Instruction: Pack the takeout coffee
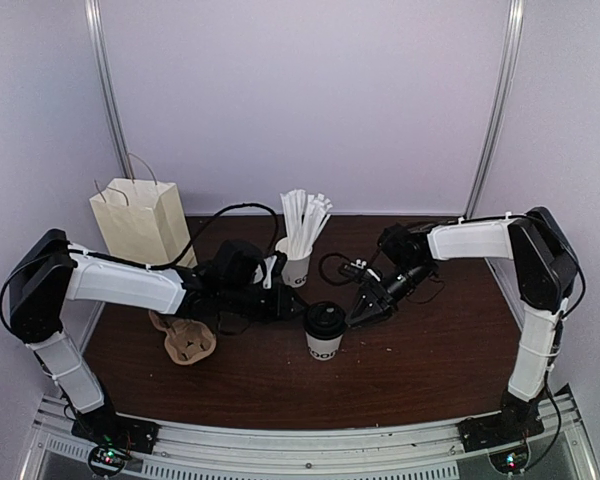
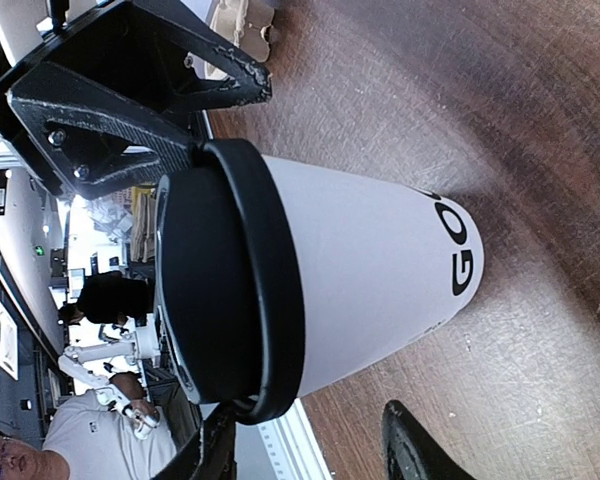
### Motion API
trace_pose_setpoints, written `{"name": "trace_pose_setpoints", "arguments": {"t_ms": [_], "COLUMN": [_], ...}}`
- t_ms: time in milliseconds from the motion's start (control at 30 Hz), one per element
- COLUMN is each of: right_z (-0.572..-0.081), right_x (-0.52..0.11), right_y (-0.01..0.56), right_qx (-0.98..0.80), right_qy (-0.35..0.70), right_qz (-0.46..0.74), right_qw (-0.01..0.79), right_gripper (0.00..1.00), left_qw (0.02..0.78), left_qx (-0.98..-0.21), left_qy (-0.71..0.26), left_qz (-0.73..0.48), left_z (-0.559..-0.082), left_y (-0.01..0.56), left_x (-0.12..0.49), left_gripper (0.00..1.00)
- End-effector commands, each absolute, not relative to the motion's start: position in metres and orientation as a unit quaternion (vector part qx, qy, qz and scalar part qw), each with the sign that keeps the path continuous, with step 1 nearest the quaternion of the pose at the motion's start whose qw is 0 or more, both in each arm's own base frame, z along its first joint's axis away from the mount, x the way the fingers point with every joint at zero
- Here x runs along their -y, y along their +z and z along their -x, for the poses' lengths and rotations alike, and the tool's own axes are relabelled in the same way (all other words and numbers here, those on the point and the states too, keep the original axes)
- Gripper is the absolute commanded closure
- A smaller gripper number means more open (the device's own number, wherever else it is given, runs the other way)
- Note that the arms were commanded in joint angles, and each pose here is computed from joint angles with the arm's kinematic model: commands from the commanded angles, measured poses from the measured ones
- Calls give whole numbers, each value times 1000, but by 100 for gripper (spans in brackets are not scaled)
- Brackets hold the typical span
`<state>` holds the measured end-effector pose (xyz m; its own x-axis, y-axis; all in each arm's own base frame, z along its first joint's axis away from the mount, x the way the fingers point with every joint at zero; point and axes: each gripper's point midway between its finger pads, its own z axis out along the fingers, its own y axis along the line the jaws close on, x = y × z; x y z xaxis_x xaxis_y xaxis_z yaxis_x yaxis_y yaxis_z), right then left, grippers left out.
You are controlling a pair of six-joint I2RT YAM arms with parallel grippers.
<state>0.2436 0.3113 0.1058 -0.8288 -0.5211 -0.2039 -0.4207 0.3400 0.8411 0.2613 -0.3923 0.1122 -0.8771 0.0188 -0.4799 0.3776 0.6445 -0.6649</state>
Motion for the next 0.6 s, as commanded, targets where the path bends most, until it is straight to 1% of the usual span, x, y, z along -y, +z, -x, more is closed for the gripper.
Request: {"name": "trace_pose_setpoints", "arguments": {"t_ms": [0,167,300,400,567], "right_z": [-247,-248,-244,-249,-264], "right_x": [-312,-297,-282,-289,-306], "right_y": [81,42,14,30,99], "right_qx": [835,874,893,884,850], "right_qy": [-469,-404,-353,-371,-417], "right_qz": [-280,-254,-253,-266,-319], "right_qw": [64,91,116,103,38], "right_gripper": [51,52,52,52,52], "left_qw": [165,139,94,98,196], "left_qx": [-915,-931,-952,-949,-914], "left_qy": [-355,-326,-282,-291,-330], "left_qz": [-103,-91,-75,-76,-132], "left_z": [-241,-235,-221,-219,-242], "left_y": [61,34,-3,-2,65], "left_x": [372,361,344,343,366], "left_gripper": [58,61,63,63,55]}}
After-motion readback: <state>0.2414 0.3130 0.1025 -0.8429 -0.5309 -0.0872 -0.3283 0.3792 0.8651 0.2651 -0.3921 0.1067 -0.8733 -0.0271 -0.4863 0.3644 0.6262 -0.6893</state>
